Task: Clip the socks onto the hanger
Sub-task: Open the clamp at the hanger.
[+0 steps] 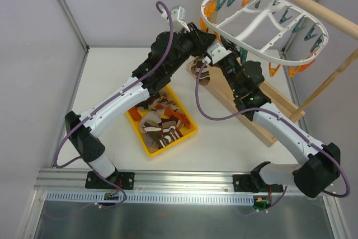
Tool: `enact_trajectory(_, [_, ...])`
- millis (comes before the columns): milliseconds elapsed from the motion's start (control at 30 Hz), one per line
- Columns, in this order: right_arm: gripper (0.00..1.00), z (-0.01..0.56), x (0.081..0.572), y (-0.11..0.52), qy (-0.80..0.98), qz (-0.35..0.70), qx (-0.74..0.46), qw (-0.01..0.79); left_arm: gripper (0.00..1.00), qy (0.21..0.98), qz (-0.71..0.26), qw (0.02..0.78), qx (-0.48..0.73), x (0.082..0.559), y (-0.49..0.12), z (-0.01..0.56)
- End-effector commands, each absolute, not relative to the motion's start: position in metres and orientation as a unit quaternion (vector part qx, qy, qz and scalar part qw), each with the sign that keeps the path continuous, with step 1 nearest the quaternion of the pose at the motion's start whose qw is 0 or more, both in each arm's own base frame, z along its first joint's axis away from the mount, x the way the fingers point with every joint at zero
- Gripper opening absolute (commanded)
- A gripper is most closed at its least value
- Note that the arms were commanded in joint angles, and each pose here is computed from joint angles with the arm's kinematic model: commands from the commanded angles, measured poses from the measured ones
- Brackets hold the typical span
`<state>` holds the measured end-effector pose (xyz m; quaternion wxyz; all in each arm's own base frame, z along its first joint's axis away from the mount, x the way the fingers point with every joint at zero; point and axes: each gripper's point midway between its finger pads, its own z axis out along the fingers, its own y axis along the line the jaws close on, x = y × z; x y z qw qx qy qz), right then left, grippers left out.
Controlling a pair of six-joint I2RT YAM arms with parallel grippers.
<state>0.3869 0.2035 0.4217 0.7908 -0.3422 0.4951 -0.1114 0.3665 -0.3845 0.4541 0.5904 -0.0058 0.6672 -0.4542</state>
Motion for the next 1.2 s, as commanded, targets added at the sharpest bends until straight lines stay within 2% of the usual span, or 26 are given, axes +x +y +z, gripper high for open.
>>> enact_trajectory(0, [0.31,0.471,0.371,0.195,0.454,-0.101,-0.306,0.831,0.00,0.634,-0.470,0.614,-0.020,0.358,-0.376,0.486])
enact_trajectory(67, [0.25,0.470,0.371,0.196,0.456,-0.093,-0.306,0.831,0.01,0.634,-0.468,0.616,-0.015,0.356,-0.377,0.486])
enact_trajectory(100, [0.18,0.472,0.370,0.198,0.454,-0.086,-0.306,0.832,0.03,0.634,-0.467,0.616,-0.015,0.356,-0.377,0.486])
enact_trajectory(200, [0.04,0.471,0.368,0.201,0.471,-0.050,-0.308,0.825,0.13,0.631,-0.462,0.623,-0.011,0.356,-0.374,0.489])
enact_trajectory(267, [0.02,0.462,0.369,0.201,0.494,-0.018,-0.305,0.814,0.24,0.626,-0.464,0.627,0.005,0.353,-0.376,0.493])
enact_trajectory(300, [0.02,0.463,0.365,0.203,0.496,0.001,-0.307,0.812,0.33,0.623,-0.464,0.630,0.011,0.351,-0.376,0.496])
enact_trajectory(367, [0.02,0.458,0.362,0.205,0.507,0.025,-0.312,0.803,0.42,0.618,-0.472,0.629,0.027,0.346,-0.378,0.499])
enact_trajectory(400, [0.02,0.459,0.357,0.205,0.511,0.045,-0.309,0.801,0.51,0.612,-0.473,0.632,0.031,0.344,-0.376,0.504])
enact_trajectory(467, [0.01,0.453,0.352,0.208,0.523,0.064,-0.315,0.789,0.59,0.609,-0.477,0.632,0.041,0.340,-0.376,0.507])
enact_trajectory(500, [0.01,0.454,0.347,0.210,0.522,0.080,-0.316,0.788,0.68,0.607,-0.478,0.634,0.043,0.338,-0.375,0.509])
enact_trajectory(633, [0.01,0.448,0.335,0.217,0.538,0.126,-0.320,0.769,0.77,0.586,-0.495,0.639,0.053,0.335,-0.369,0.515])
enact_trajectory(767, [0.01,0.448,0.329,0.221,0.549,0.154,-0.317,0.757,0.76,0.579,-0.520,0.626,0.049,0.338,-0.363,0.510])
enact_trajectory(933, [0.02,0.444,0.326,0.227,0.564,0.183,-0.312,0.743,0.66,0.564,-0.549,0.612,0.073,0.328,-0.370,0.512])
enact_trajectory(1167, [0.02,0.447,0.320,0.230,0.573,0.216,-0.304,0.730,0.65,0.545,-0.569,0.607,0.103,0.317,-0.373,0.508])
